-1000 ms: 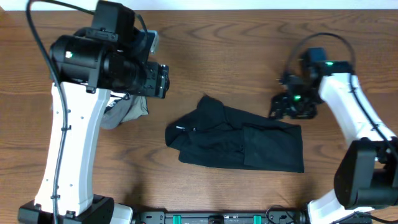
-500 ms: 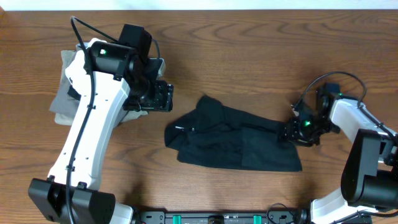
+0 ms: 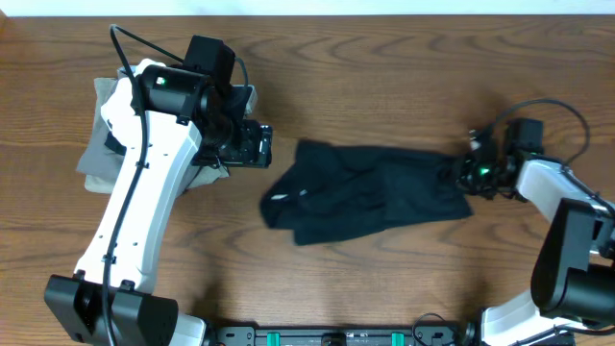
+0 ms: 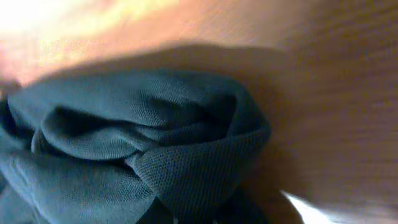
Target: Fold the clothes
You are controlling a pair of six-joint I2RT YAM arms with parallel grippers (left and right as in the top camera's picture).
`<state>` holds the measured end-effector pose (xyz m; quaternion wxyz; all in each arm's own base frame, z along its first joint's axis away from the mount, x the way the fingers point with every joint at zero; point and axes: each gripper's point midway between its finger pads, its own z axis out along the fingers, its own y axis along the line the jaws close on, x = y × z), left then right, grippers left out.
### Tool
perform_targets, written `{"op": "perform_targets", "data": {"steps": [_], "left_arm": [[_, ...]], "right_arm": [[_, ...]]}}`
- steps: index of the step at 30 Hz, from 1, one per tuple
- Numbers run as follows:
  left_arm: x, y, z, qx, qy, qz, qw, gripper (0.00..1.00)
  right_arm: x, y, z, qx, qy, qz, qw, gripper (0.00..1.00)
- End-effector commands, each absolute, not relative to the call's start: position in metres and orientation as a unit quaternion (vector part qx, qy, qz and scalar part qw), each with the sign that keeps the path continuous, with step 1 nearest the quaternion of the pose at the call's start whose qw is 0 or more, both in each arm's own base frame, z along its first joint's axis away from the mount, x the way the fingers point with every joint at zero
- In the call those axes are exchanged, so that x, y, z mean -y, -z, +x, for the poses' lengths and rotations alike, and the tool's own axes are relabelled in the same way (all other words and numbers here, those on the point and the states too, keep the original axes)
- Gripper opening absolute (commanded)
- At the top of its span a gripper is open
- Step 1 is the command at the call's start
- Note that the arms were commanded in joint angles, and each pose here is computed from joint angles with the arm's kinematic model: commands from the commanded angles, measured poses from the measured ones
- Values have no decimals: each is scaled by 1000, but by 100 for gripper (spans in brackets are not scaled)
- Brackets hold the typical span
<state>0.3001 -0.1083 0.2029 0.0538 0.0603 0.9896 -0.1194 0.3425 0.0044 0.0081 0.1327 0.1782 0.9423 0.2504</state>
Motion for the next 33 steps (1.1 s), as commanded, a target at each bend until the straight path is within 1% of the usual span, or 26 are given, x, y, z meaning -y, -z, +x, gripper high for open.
{"op": "perform_targets", "data": {"steps": [1, 2, 3, 5, 6, 8, 12, 15, 19, 23, 30, 33], "left_arm": [[119, -191, 294, -987, 155, 43, 26, 85], [124, -187, 292, -984, 169, 43, 20, 85], [130, -179, 290, -982, 184, 43, 13, 85], [134, -163, 288, -980, 195, 25, 2, 86], [135, -153, 287, -981, 195, 11, -4, 89], [135, -133, 286, -981, 195, -15, -12, 94], [146, -97, 291, -973, 231, -17, 4, 98], [146, -76, 293, -971, 235, -40, 15, 100], [147, -59, 297, -969, 241, -45, 32, 98], [152, -40, 300, -967, 250, -50, 17, 98], [187, -8, 308, -935, 351, -49, -31, 98], [206, -12, 315, -910, 413, -35, -29, 98]], "right_arm": [[24, -3, 342, -922, -227, 286, 125, 1], [25, -2, 341, -920, -228, 297, 121, 1], [27, -1, 338, -917, -225, 310, 113, 8], [31, 2, 333, -915, -211, 329, 104, 35], [34, 3, 332, -915, -204, 331, 103, 44], [38, 3, 332, -916, -199, 331, 105, 54], [50, -3, 330, -920, -197, 317, 118, 58], [56, -20, 328, -922, -209, 296, 137, 58], [61, -51, 326, -922, -224, 262, 174, 59], [61, -82, 323, -920, -222, 243, 212, 61], [59, -122, 323, -913, -212, 217, 273, 64], [57, -127, 322, -911, -215, 214, 278, 64]]}}
